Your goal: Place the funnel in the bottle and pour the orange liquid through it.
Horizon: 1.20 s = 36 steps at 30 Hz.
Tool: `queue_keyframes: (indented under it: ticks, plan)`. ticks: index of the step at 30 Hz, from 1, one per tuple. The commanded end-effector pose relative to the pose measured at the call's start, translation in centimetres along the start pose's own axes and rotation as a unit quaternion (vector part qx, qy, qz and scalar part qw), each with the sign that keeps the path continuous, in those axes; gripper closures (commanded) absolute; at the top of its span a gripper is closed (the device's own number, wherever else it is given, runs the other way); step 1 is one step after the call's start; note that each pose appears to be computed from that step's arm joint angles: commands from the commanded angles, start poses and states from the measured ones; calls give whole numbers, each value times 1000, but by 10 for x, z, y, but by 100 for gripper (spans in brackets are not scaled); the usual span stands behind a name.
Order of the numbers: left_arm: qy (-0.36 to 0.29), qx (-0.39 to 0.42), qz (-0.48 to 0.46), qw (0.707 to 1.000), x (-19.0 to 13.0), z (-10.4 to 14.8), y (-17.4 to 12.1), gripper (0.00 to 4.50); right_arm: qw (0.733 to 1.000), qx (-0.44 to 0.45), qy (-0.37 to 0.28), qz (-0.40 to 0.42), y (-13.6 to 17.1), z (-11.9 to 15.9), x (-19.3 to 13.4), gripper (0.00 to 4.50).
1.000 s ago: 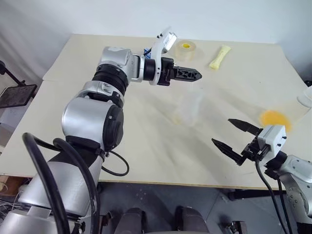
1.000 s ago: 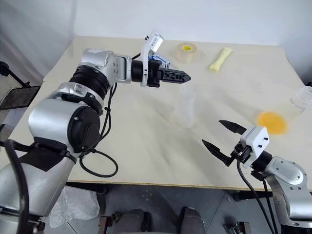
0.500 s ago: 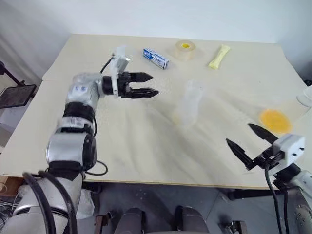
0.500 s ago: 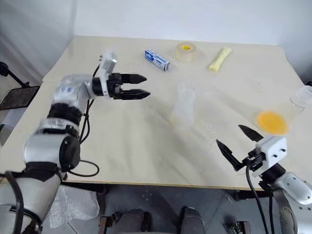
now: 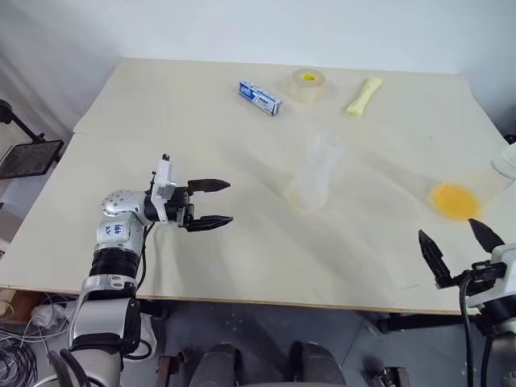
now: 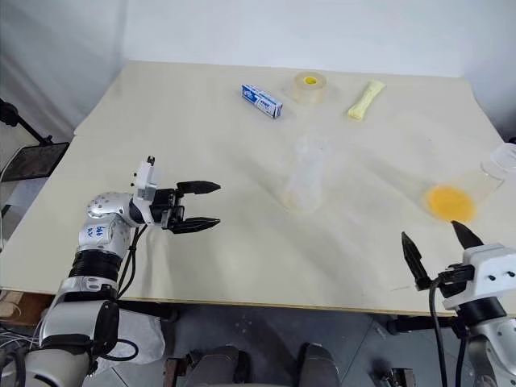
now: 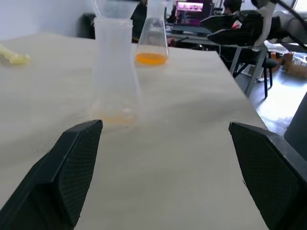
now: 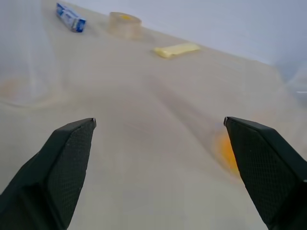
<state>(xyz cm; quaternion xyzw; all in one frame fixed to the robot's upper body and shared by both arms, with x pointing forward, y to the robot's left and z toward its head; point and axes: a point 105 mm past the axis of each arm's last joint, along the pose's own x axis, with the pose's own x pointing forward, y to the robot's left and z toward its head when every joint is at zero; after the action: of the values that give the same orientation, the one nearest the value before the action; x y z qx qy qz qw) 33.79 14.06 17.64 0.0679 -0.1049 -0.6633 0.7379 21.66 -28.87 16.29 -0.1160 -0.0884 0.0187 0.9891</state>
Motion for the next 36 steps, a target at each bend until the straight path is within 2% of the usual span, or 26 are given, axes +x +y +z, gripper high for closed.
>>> queue_keyframes:
  ticks: [1,7,18,25,36]
  plan:
    - [-37,50,-10,998,7,11,-9,1,998,-9,-20,-59,-18,13,-7,0]
    - [-40,69,23,997,13,7,-2,1,989,-13,10,-146,-58,-4,7,0]
    - [-57,75,46,994,17,8,-9,1,989,-13,1,-146,-96,-8,68,0]
    - [-59,76,58,994,17,8,-13,1,987,-15,-15,-162,-108,-1,97,0]
    - [-61,75,78,992,16,13,-14,1,983,-18,-36,-178,-111,7,122,0]
